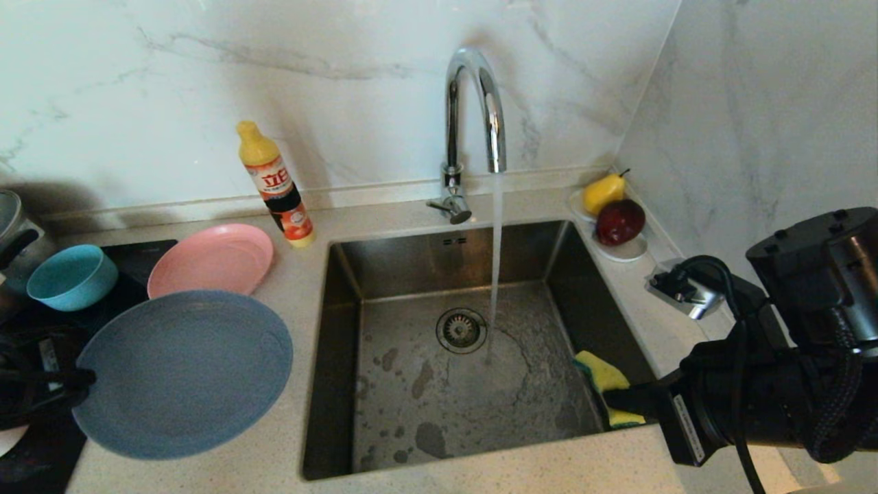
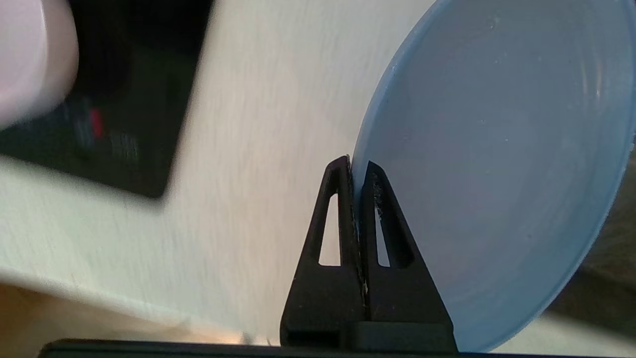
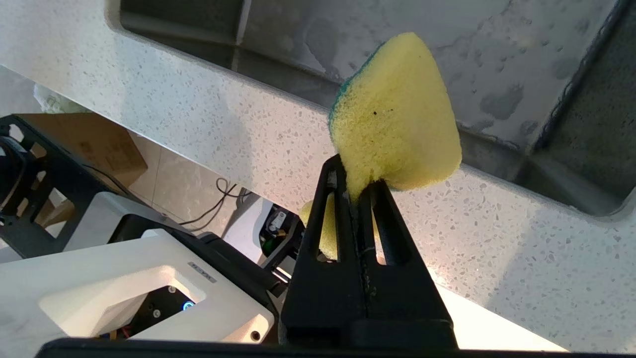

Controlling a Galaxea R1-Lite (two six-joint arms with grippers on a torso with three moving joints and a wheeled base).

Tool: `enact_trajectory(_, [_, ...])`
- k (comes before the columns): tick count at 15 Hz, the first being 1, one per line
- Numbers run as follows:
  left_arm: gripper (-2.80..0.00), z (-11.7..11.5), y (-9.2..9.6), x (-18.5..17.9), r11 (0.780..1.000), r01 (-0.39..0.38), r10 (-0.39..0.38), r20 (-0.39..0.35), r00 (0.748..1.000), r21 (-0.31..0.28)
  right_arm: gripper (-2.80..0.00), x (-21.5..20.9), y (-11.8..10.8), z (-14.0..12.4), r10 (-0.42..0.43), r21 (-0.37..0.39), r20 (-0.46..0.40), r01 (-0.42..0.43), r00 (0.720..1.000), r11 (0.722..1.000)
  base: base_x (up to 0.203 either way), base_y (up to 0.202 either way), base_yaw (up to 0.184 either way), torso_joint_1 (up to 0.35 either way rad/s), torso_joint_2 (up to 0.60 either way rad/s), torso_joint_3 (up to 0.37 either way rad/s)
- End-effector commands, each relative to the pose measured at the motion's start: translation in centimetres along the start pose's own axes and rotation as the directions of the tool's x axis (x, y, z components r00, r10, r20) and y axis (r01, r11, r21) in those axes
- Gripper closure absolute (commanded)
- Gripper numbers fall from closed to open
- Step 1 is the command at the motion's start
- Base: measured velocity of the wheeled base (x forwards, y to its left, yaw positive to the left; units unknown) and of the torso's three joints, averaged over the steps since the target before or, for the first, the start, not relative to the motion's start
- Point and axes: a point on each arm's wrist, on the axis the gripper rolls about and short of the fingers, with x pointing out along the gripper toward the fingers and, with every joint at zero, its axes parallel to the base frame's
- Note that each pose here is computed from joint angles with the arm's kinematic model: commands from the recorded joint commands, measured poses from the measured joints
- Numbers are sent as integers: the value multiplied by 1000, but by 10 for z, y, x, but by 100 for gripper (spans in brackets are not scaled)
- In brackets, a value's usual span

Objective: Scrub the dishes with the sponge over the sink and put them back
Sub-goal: Place the plate on the table

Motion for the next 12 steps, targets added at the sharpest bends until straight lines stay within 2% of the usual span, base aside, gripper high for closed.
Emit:
enact_trajectory(1, [0,-29,10,-20,1000,0,1,23,1000,-30,0,2,0,-2,-2,0,-12,2,1000,1000,0,0,0,0,0,0])
enact_trajectory(3, [0,-52,16,-16,999,-14,12,-35,999,-44,0,1,0,0,-1,2,-3,1,1000,1000,0,0,0,0,0,0])
enact_trajectory(5, [0,-58,20,2,996,-45,37,-110,993,-72,0,1,0,-1,-2,3,-7,2,1000,1000,0,0,0,0,0,0])
enact_trajectory(7, [0,-52,25,23,990,-80,64,-134,989,-114,0,1,0,-1,1,3,-9,-1,1000,1000,0,0,0,0,0,0])
enact_trajectory(12, [0,-33,48,67,970,-147,123,-129,984,-195,0,2,0,-2,0,4,-12,0,1000,1000,0,0,0,0,0,0])
